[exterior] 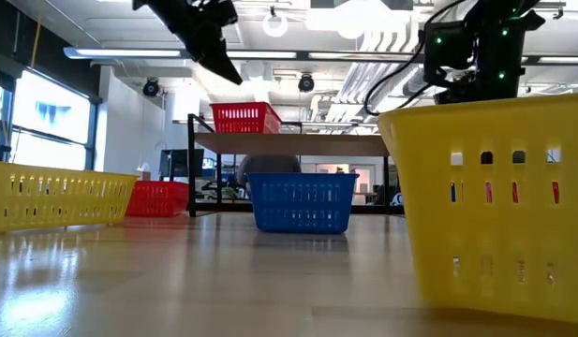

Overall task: Stack baskets on shelf by color
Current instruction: Put the top blue bin on the shelf

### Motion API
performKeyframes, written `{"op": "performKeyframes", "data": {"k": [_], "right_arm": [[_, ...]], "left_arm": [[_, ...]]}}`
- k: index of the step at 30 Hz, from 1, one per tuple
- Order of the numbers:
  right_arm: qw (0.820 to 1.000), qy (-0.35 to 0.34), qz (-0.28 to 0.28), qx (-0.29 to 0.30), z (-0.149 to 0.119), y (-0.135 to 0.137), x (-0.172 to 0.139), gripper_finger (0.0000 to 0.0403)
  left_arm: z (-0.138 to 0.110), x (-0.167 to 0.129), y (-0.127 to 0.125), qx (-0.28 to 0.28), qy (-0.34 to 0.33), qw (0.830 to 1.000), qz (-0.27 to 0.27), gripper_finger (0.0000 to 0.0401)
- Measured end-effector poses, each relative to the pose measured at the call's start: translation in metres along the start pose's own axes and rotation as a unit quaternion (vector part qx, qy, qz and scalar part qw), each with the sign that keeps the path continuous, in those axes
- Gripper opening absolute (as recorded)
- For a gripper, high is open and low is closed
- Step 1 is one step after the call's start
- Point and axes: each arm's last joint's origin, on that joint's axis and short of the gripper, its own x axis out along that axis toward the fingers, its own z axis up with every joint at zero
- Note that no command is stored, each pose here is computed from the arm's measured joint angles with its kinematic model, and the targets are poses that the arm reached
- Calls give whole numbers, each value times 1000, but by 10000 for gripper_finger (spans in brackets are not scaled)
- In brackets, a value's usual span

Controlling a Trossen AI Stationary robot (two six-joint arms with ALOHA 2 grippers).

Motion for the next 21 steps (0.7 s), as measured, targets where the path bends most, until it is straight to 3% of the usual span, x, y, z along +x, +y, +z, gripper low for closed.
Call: {"op": "performKeyframes", "data": {"k": [6,9,21], "right_arm": [[1000,-10,-3,2,-1,4,16,165],[999,-14,-31,5,3,2,17,165],[998,55,-35,-21,14,5,45,165]], "left_arm": [[8,-11,4,-7,-48,999,22,173],[11,-14,5,-7,-62,998,28,172],[13,-15,6,-7,-75,997,35,172]]}}
